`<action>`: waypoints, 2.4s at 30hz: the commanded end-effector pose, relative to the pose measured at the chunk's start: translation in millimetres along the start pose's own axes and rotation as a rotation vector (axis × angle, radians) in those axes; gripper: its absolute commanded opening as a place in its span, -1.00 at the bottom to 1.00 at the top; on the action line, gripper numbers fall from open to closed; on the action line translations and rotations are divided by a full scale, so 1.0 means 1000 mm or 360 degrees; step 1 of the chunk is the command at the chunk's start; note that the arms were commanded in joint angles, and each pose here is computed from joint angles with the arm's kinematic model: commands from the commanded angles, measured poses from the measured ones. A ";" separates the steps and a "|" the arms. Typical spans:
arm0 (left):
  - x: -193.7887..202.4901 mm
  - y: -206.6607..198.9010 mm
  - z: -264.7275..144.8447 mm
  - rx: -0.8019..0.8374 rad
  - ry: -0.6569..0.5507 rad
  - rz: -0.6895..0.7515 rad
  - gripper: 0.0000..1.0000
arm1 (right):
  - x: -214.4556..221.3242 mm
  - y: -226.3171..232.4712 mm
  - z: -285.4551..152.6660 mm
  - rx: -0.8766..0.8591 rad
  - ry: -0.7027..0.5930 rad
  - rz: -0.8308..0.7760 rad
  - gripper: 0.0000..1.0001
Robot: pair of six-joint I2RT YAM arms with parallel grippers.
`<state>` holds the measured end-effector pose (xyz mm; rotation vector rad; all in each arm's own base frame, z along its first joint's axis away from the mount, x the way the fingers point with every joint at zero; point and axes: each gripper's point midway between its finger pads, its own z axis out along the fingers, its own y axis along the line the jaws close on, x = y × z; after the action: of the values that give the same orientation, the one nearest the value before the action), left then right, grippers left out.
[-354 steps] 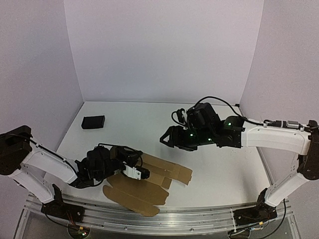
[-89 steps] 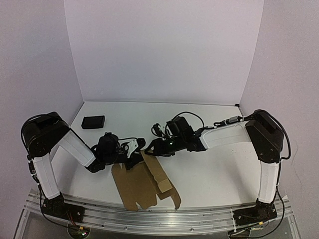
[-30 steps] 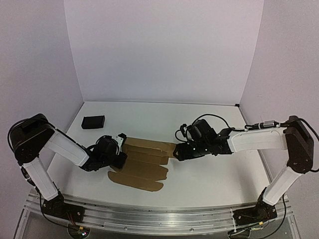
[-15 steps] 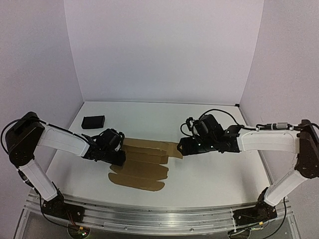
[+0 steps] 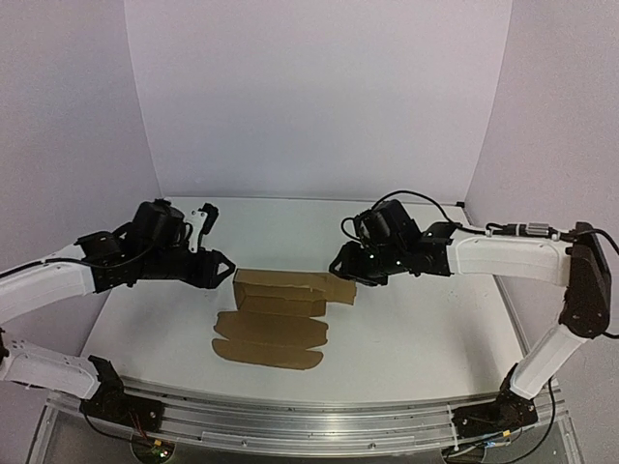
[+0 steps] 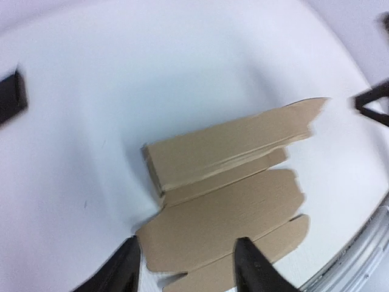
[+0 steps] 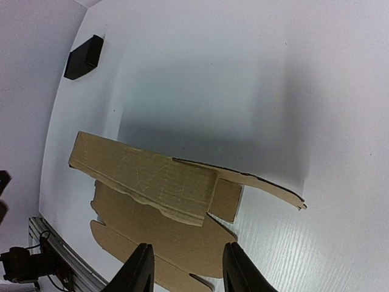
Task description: Fold the paper box
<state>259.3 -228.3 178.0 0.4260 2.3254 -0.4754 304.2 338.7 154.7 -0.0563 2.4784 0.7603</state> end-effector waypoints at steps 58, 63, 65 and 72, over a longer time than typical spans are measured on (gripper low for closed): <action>-0.002 -0.051 0.146 0.0779 0.0078 0.1710 0.79 | 0.017 0.028 0.109 -0.0170 0.0226 0.0247 -0.51; 0.006 -0.039 0.144 0.0795 0.0141 0.1685 0.65 | 0.018 0.031 0.108 -0.0193 0.0240 0.0237 -0.51; 0.005 -0.041 0.142 0.0809 0.0131 0.1684 0.44 | 0.018 0.032 0.110 -0.0207 0.0247 0.0244 -0.51; -0.002 -0.051 0.141 0.0833 0.0099 0.1604 0.14 | 0.030 0.044 0.122 -0.0258 0.0284 0.0314 -0.57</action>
<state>317.5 -324.8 76.4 1.7797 1.7207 -0.4936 331.2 421.1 71.1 0.0661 2.6331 0.9943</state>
